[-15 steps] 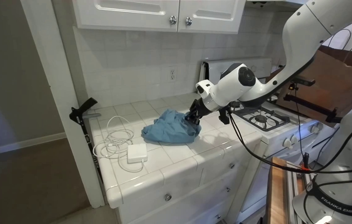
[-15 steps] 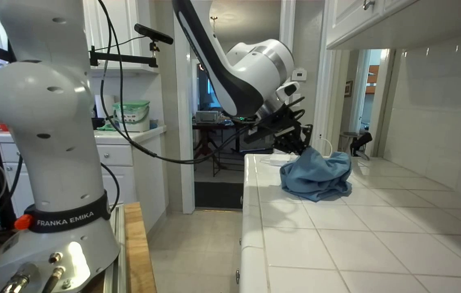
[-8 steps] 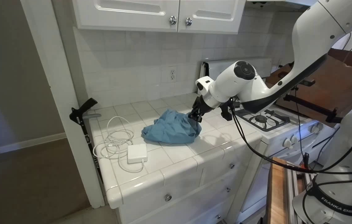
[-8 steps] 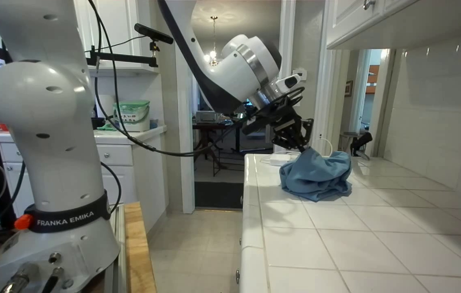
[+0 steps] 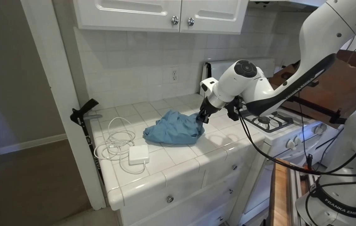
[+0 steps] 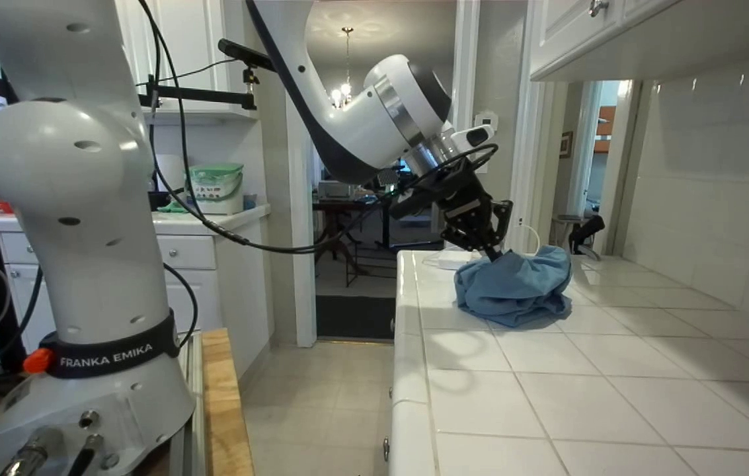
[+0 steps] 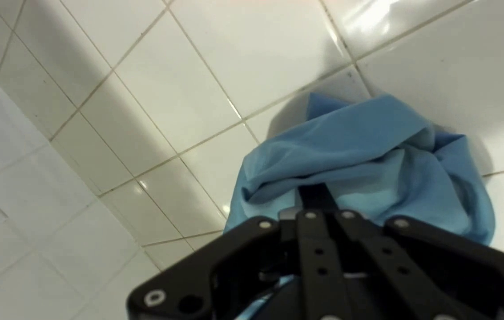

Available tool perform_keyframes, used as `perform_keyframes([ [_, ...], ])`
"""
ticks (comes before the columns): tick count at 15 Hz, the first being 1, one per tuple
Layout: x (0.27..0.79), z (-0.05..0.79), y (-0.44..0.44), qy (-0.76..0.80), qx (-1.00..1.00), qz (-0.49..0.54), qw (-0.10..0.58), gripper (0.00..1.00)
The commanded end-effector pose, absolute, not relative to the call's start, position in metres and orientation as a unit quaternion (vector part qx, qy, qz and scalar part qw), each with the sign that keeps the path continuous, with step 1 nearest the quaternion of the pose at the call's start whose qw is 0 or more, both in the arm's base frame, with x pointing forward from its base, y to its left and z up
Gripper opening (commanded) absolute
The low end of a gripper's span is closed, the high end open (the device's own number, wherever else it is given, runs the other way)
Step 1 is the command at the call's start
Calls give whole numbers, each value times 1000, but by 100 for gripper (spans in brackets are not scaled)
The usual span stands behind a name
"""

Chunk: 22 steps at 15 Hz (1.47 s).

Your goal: Fold the blue pillow case from bottom to top.

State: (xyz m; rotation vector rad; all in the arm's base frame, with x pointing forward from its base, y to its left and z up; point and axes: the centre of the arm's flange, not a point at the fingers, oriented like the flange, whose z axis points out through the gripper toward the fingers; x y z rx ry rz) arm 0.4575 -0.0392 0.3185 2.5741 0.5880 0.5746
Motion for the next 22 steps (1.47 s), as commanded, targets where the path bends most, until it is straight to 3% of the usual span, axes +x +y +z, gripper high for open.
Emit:
perform_keyframes([
  [1, 456, 309, -51, 212, 927, 215, 221, 0],
  [10, 463, 269, -66, 213, 922, 271, 177, 0],
  [22, 469, 211, -77, 190, 947, 224, 126, 0],
])
